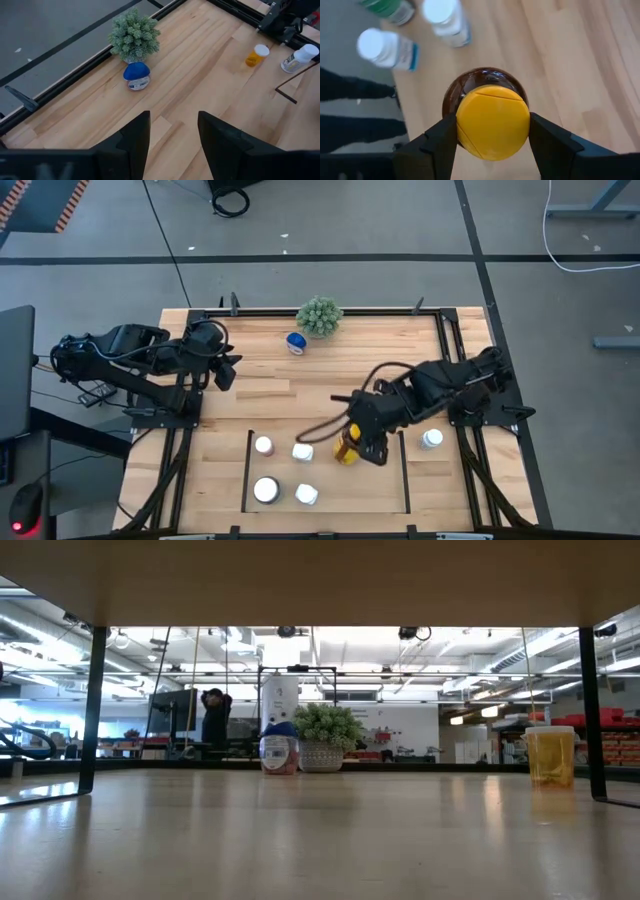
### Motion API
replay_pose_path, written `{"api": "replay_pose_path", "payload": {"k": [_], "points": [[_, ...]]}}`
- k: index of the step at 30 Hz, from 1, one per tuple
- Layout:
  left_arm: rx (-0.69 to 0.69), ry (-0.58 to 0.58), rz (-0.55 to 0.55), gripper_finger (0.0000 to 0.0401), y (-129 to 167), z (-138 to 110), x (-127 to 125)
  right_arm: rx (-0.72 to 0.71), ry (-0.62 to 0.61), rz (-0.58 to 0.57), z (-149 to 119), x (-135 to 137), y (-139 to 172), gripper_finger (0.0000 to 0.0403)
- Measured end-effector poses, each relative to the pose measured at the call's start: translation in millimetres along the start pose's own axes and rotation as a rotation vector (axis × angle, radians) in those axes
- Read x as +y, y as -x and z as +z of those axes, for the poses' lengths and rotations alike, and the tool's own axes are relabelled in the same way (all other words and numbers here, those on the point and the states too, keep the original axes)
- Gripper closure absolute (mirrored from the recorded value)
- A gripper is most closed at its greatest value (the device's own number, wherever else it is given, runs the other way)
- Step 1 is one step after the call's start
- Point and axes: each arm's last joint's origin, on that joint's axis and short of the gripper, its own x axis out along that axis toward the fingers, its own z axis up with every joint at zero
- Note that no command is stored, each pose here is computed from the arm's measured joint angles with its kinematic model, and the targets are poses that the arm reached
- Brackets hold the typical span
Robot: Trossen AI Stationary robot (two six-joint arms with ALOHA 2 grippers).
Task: Pick and place medicine bottles onto shelf by color
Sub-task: Put the yellow pill bottle on the shelf
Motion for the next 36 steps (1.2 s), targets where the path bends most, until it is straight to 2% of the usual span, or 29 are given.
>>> {"api": "replay_pose_path", "payload": {"k": [10, 16, 26, 36], "points": [[0.000, 0.001, 0.000, 0.0229, 0, 0, 0, -0.063, 0.099, 0.002, 5, 5, -3, 0.0177], [0.000, 0.009, 0.000, 0.0229, 0, 0, 0, -0.007, 0.140, 0.027, 7, 11, -18, 0.0176], [0.000, 0.014, -0.001, 0.0229, 0, 0, 0, 0.062, 0.145, -0.012, 2, 7, -21, 0.0174], [0.001, 0.008, 0.000, 0.0229, 0, 0, 0, 0.050, 0.117, 0.005, 3, 9, -21, 0.0173]]}}
